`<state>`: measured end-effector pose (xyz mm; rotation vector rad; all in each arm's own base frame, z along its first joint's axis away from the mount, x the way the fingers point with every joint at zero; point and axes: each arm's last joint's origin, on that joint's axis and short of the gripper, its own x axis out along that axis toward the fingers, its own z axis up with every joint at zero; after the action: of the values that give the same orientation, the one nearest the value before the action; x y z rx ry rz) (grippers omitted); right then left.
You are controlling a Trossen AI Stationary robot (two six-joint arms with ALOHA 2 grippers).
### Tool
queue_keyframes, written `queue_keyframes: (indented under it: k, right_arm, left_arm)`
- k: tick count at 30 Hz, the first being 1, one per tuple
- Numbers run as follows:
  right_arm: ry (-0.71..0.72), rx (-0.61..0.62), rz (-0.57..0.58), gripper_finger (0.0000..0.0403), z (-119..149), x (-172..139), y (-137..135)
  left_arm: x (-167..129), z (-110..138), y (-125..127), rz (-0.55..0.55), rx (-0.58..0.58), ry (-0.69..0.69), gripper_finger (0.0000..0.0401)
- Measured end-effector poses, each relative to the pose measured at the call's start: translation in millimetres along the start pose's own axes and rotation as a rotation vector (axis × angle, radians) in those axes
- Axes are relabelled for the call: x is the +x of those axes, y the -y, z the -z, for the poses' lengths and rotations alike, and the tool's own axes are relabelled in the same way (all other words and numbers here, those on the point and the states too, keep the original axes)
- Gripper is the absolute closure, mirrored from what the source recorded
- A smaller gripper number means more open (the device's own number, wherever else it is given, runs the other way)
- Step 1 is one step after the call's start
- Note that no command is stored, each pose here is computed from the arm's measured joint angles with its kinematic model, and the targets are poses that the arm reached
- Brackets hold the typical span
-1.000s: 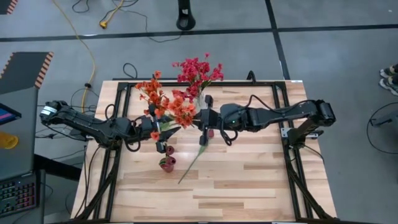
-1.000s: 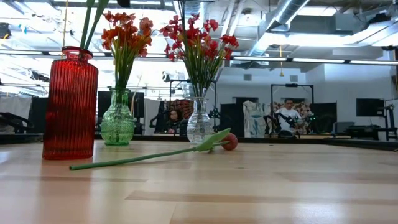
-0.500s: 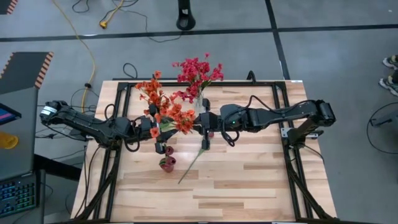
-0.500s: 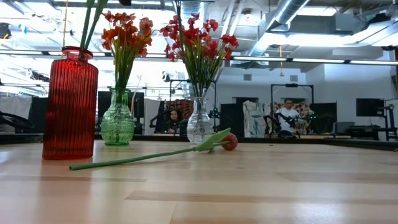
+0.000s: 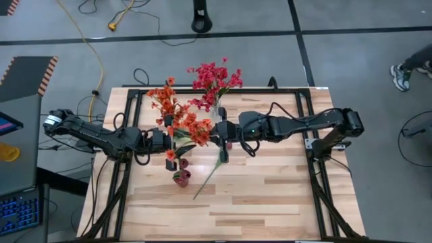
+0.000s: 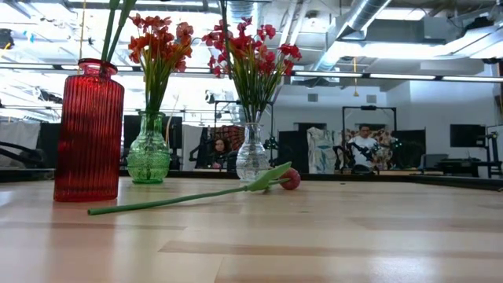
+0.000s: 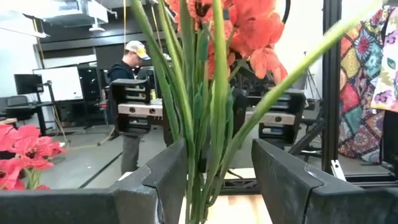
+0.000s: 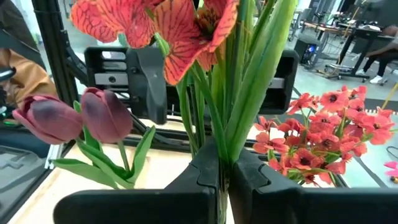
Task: Sort flowers into vase by color
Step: Put the orange flower into the green vase
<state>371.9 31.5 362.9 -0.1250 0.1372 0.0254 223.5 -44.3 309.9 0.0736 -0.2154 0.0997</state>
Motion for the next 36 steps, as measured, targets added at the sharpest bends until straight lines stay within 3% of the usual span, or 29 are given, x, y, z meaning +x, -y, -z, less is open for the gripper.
queue_keyframes:
  k: [7,13,21,36]
  right_arm:
    - [0.024,0.01,0.002,0.0362,3,7,-1]
    - [-0.027,0.006,-0.007,0.0362,22,25,-6]
    - [0.036,0.011,0.006,0.0362,19,28,-4]
    - [0.028,0.012,0.006,0.0362,27,38,-6]
  left_arm:
    - [0,-1,0,-0.008,-0.003,0.008,0.0232]
    - [0,0,0,-0.008,-0.001,0.0,0.0232]
    - [0,2,0,-0.014,0.008,-0.024,0.0232]
    - [0,3,-1,-0.055,0.008,-0.032,0.0233]
